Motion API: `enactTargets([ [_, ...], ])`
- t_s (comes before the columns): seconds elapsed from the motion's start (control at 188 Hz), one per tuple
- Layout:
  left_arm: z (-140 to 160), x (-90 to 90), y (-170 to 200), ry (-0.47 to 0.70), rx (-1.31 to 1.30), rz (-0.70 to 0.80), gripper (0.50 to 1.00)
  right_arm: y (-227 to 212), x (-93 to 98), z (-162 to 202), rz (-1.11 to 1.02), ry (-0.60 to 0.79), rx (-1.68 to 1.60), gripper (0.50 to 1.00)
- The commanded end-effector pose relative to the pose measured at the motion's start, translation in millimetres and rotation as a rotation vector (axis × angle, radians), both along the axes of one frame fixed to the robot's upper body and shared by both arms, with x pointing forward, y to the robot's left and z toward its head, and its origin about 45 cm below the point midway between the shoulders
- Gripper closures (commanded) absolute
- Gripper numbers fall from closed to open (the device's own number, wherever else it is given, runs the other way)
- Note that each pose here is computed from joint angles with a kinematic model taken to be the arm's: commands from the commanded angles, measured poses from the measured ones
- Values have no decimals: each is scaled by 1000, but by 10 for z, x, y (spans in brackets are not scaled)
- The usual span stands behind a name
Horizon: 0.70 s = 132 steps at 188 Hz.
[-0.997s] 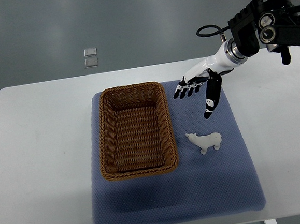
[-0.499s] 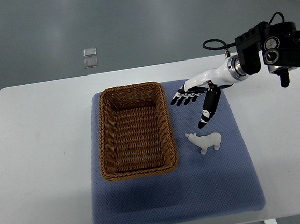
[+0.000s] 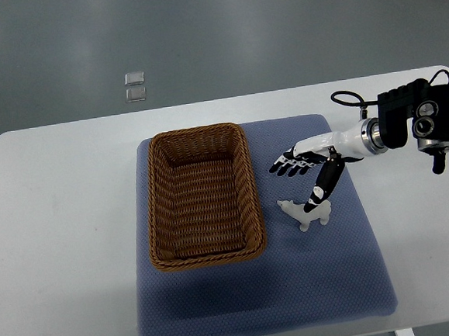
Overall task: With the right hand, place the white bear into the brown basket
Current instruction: 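Lower the right hand onto the polar bear and close fingers around it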
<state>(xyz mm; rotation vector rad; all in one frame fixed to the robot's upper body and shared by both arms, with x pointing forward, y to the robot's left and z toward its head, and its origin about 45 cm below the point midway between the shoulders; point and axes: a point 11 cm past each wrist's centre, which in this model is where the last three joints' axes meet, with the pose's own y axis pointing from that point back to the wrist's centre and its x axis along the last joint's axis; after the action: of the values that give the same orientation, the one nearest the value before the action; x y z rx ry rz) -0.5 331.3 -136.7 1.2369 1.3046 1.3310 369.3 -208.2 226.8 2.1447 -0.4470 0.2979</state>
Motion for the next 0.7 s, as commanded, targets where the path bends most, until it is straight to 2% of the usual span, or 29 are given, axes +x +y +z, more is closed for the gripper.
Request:
enactTargets([
  [0.0, 1, -2, 9, 0, 3, 0, 500, 4, -34, -69, -4, 2, 14, 574],
  [0.122, 1, -1, 9, 0, 3, 2, 500, -24, -74, -179, -4, -17, 12, 579],
  [0.292, 1, 0, 9, 0, 2, 3, 500, -98, -152, -327, -4, -34, 11, 630],
  [0.398, 1, -1, 14, 0, 4, 3, 500, -135, -170, -356, -12, -44, 22, 640],
  [0.578, 1, -3, 14, 1, 4, 5, 500, -169, -205, -383, 1, -66, 27, 752],
  [0.631, 1, -1, 14, 0, 4, 5, 500, -162, -222, -388, 15, -71, 27, 773],
  [0.695, 1, -3, 14, 1, 4, 5, 500, -191, -235, -397, 17, -75, 26, 773],
])
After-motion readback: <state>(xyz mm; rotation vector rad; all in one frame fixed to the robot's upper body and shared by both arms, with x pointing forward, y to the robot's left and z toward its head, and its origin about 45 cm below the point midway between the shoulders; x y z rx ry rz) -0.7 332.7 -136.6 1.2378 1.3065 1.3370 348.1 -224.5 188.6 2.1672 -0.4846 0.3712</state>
